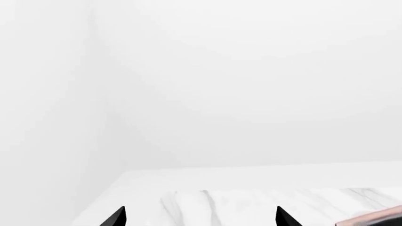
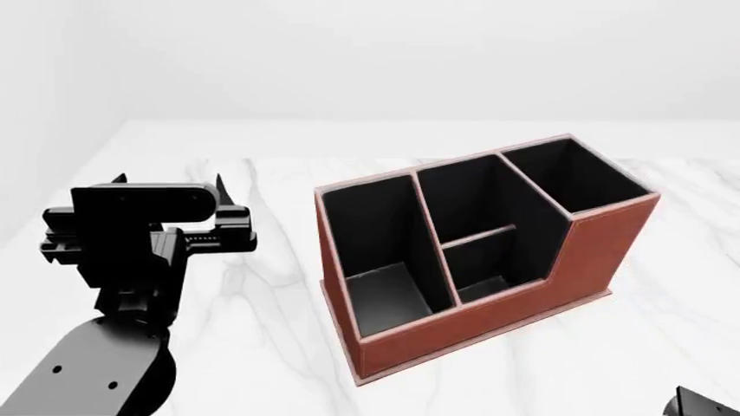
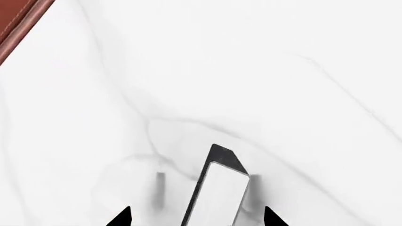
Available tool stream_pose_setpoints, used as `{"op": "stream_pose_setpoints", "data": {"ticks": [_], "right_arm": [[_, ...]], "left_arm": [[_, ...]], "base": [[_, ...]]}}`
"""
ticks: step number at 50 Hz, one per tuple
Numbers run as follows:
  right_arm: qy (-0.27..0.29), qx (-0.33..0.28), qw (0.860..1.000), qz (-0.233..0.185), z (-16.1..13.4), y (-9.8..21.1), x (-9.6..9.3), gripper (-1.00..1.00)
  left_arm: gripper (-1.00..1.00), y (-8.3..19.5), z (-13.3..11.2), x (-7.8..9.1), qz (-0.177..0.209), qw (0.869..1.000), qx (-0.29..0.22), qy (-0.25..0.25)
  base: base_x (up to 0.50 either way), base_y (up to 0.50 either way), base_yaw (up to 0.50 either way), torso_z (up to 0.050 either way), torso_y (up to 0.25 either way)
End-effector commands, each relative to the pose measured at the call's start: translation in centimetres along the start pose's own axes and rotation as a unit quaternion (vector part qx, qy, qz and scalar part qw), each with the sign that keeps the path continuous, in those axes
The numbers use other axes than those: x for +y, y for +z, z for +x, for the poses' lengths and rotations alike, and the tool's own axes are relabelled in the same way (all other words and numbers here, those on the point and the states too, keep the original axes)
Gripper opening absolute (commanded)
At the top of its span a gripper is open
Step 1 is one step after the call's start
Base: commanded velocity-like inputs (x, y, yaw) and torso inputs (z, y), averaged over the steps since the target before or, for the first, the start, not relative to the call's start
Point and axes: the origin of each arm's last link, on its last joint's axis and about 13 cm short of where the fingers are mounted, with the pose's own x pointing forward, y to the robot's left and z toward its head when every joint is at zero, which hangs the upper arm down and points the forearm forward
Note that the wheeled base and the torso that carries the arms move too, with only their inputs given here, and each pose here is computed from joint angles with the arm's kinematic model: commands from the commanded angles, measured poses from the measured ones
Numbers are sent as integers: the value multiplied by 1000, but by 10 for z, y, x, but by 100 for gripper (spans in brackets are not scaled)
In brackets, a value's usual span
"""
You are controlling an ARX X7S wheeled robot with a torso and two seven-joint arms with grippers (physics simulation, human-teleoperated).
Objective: Pick up the book and place it in the left compartment of the caddy.
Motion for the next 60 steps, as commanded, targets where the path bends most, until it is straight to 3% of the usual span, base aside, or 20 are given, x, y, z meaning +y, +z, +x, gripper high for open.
{"op": "stream_pose_setpoints", "data": {"ticks": [1, 5, 6, 16, 20, 22, 23, 24, 25, 27, 28, 29, 31, 32, 33, 40, 45, 53, 56, 60], "right_arm": [[9, 19, 1000, -9, 20, -7, 4, 100], [14, 25, 1000, -10, 27, -10, 6, 100], [15, 25, 999, -15, 27, -11, 7, -100], [21, 14, 999, -25, 24, -8, 9, -100], [5, -66, 993, -97, 17, 0, 13, -100], [-1, -140, 976, -168, 9, 6, 16, -100], [27, -199, 948, -245, -6, 13, 23, -100], [-2, -233, 929, -289, -11, 15, 20, -100], [20, -237, 908, -344, -25, 22, 23, -100], [-2, -249, 901, -356, -32, 34, 23, -100], [14, -234, 891, -389, -35, 34, 23, -100], [15, -227, 904, -362, -39, 41, 25, -100], [28, -228, 879, -417, -45, 42, 27, -100], [37, -214, 890, -400, -50, 45, 29, -100], [33, -225, 877, -424, -57, 49, 31, -100], [56, -224, 873, -431, -81, 62, 39, -100], [124, -228, 854, -451, -114, 72, 52, -100], [178, -224, 860, -423, -138, 88, 73, -100], [196, -239, 849, -429, -149, 92, 81, -100], [214, -247, 849, -415, -163, 101, 88, -100]], "left_arm": [[100, -1, -1, -1, 0, 1000, 1, -1], [100, -2, -1, -1, 0, 1000, 1, -2], [100, -1, -1, -1, 1, 1000, 1, -2], [100, -1, -3, -1, 2, 1000, 0, -2], [100, 0, -3, 0, 2, 1000, 0, -2], [100, 0, -3, 0, 2, 1000, 0, -1], [100, 0, -3, 0, 2, 1000, 0, -1], [100, -1, -3, 0, 2, 1000, 0, -1], [100, -1, -3, 0, 2, 1000, 0, -1], [100, -1, -3, 0, 1, 1000, 0, -1], [100, -1, -3, -1, 1, 1000, 0, -1], [100, -1, -3, 0, 1, 1000, 0, -1], [100, -1, -3, 0, 1, 1000, 0, 0], [100, -1, -3, 0, 1, 1000, 1, 1], [100, -1, -3, 1, 1, 1000, 1, 1], [100, -2, -3, 1, 0, 1000, 1, 3], [100, -1, -2, 1, 3, 1000, 1, 3], [100, 0, -2, 0, 5, 1000, 0, 1], [100, 0, -1, 0, 5, 1000, 0, 1], [100, 0, 0, 0, 6, 1000, 0, 0]], "base": [[0, 0, 0, 0, 0], [0, 0, 0, 0, 0], [0, 0, 0, 0, 0], [0, 0, 0, 0, 0], [0, 0, 0, 0, 0], [0, 0, 0, 0, 0], [0, 0, 0, 0, 0], [0, 0, 0, 0, 0], [0, 0, 0, 0, 0], [0, 0, 0, 0, 0], [0, 0, 0, 0, 0], [0, 0, 0, 0, 0], [0, 0, 0, 0, 0], [0, 0, 0, 0, 0], [0, 0, 0, 0, 0], [0, 0, 0, 0, 0], [0, 0, 0, 0, 0], [0, 0, 0, 0, 0], [0, 0, 0, 0, 0], [0, 0, 0, 0, 2]]}}
